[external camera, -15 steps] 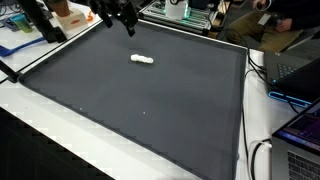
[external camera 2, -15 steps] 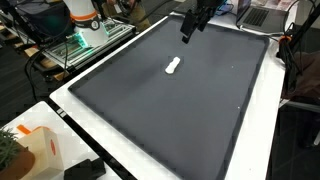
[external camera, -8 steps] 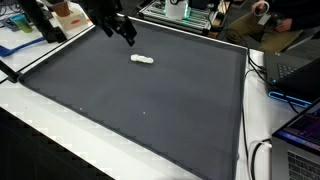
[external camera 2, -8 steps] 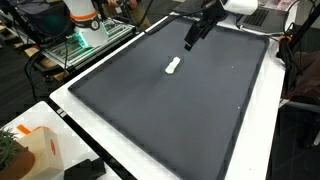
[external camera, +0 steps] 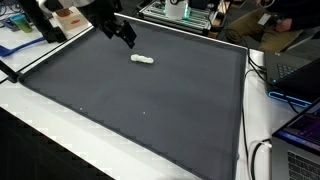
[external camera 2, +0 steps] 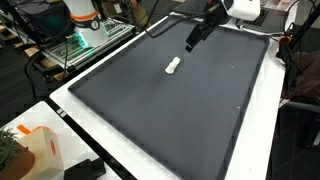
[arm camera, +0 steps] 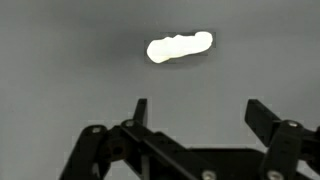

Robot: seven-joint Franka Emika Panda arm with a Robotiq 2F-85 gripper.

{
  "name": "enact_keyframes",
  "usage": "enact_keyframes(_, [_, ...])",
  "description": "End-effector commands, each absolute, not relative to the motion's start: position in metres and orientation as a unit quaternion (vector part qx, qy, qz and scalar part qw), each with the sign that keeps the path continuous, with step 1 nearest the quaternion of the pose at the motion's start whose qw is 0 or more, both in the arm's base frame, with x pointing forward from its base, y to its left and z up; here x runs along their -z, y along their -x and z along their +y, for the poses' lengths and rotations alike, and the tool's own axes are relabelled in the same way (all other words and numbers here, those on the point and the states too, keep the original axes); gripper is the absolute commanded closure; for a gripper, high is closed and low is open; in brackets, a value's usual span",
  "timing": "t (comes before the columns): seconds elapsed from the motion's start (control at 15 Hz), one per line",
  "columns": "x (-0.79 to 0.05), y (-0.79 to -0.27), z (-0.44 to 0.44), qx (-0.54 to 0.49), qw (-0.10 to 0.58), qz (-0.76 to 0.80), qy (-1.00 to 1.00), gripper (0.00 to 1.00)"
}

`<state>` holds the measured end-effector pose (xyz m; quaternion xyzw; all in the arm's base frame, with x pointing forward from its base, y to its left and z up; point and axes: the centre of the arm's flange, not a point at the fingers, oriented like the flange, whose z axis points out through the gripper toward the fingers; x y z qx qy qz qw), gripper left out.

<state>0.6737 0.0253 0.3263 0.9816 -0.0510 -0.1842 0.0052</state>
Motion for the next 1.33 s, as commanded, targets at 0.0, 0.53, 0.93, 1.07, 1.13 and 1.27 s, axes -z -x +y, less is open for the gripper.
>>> enact_keyframes(0.0, [-0.316,-0.685,0.024,0.192,-0.003,-0.036,-0.981,0.0])
enact_keyframes(0.53, [-0.292,-0.701,0.025,0.245,-0.006,-0.048,-0.968,0.0])
enact_keyframes(0.93, [-0.291,-0.686,0.027,0.264,0.005,-0.032,-0.964,0.0])
enact_keyframes(1.07, [-0.288,-0.692,0.027,0.261,-0.003,-0.041,-0.964,0.0])
enact_keyframes(1.13, [-0.286,-0.695,0.027,0.263,-0.005,-0.045,-0.964,0.0])
enact_keyframes(1.27, [-0.282,-0.7,0.026,0.263,-0.005,-0.058,-0.963,0.0])
